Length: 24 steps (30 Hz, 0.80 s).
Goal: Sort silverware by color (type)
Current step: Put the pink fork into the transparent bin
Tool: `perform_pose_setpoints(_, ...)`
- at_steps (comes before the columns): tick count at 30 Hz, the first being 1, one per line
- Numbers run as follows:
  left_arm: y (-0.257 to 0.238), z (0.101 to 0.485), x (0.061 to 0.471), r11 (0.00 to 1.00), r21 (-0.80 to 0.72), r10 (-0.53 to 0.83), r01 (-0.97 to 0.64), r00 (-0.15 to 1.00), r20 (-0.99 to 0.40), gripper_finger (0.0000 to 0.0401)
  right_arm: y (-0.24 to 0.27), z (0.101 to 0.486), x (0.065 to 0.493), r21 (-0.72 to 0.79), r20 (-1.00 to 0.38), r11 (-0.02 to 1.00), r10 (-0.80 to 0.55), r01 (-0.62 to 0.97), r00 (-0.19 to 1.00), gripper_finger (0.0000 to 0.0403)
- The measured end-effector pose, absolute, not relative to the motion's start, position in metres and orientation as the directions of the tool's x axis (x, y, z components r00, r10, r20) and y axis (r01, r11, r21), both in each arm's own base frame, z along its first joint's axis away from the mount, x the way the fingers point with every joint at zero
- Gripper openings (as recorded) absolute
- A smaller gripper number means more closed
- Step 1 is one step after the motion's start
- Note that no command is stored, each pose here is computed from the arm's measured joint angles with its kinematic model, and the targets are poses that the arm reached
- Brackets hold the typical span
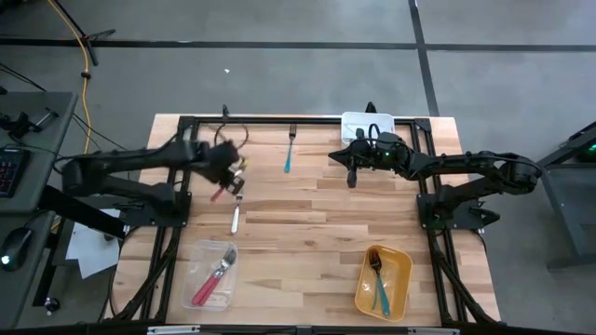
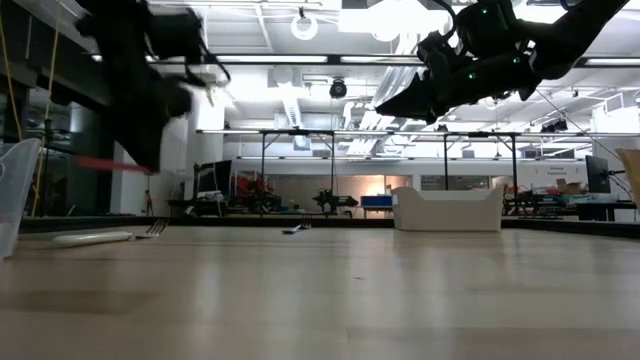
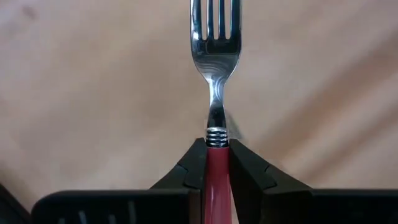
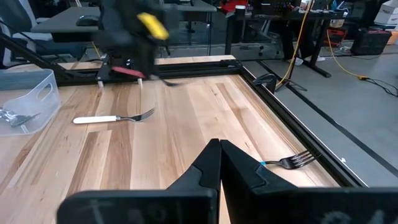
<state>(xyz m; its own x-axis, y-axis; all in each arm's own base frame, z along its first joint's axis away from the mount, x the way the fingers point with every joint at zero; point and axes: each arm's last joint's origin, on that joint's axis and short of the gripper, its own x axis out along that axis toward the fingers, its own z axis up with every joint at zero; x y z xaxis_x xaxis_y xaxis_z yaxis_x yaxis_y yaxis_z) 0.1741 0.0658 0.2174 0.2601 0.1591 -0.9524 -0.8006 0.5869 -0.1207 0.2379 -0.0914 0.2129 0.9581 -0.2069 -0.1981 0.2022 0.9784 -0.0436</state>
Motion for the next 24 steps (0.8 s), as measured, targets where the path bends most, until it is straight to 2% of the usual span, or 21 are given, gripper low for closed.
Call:
perform_pose_setpoints(7,-0.011,0.245,0.157,0.53,-0.286,0.023,-0.798,0.351,-0.936,0.0033,-0.091,0.213,0.238,-0.043,-0.198,0.979,-0.204,0.199,0.959,0.0)
perform_pose_setpoints(14,-0.068,0.273,0.152,0.541,-0.236,0.024,-0.808,0.295,-0.955,0.0033,-0.091,0.213,0.238,-0.043,-0.199,0.979,-0.204,0.199,0.959,0.0)
perform_pose_setpoints(24,-0.164,0.268,0.158,0.492,-0.211,-0.035,-0.845,0.223,-0.974,0.0033,-0.091,0.212,0.238,-0.042,-0.203,0.979,-0.204,0.2,0.958,0.0)
